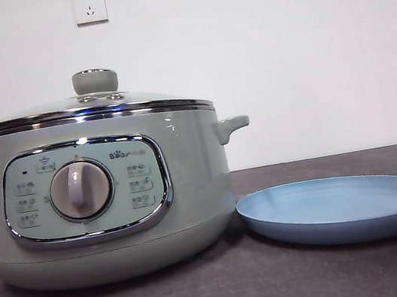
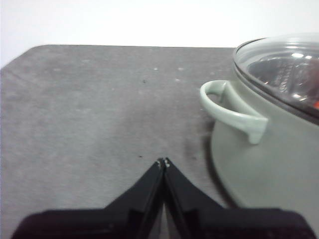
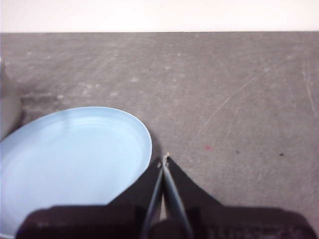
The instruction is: Take the pumpkin out from the steamer,put the pumpkin in the blue plate,close the lid
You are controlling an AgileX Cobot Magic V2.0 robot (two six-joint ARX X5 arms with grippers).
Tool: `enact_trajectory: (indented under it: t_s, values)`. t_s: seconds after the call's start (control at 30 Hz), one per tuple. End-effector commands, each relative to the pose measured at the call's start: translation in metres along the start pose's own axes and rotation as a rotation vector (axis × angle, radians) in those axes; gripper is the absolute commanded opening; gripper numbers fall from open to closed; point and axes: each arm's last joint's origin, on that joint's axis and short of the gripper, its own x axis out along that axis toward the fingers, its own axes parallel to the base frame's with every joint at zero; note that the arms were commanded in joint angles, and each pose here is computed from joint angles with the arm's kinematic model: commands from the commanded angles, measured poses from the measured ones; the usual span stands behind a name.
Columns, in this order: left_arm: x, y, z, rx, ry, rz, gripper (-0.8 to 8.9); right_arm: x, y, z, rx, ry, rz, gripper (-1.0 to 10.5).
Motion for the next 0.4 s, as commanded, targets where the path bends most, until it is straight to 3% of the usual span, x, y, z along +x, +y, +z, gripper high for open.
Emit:
enact_trajectory:
  t_s: [0.03, 0.13, 0.2, 0.4]
  values:
    - [0.0011, -0.0025, -0.0045, -0.224, 0.031, -0.097, -0.03, 0.0011, 0.0, -0.0028, 0.366, 0.005, 0.002, 0.0]
    - [0.0002, -0.0074, -0.0041, -0.44, 0.083, -0.26, -0.03, 0.0011, 0.0, -0.0029, 0.68, 0.006, 0.0, 0.0]
    - [-0.0006, -0.0099, -0.0041, -0.468, 0.114, -0.348, -0.03, 0.0011, -0.0001, -0.0028, 0.78, 0.005, -0.002, 0.0]
    - [-0.001, -0.011, -0.0025, -0.474, 0.112, -0.389, -0.05, 0.0011, 0.0, -0.0028, 0.798, 0.005, 0.0, 0.0]
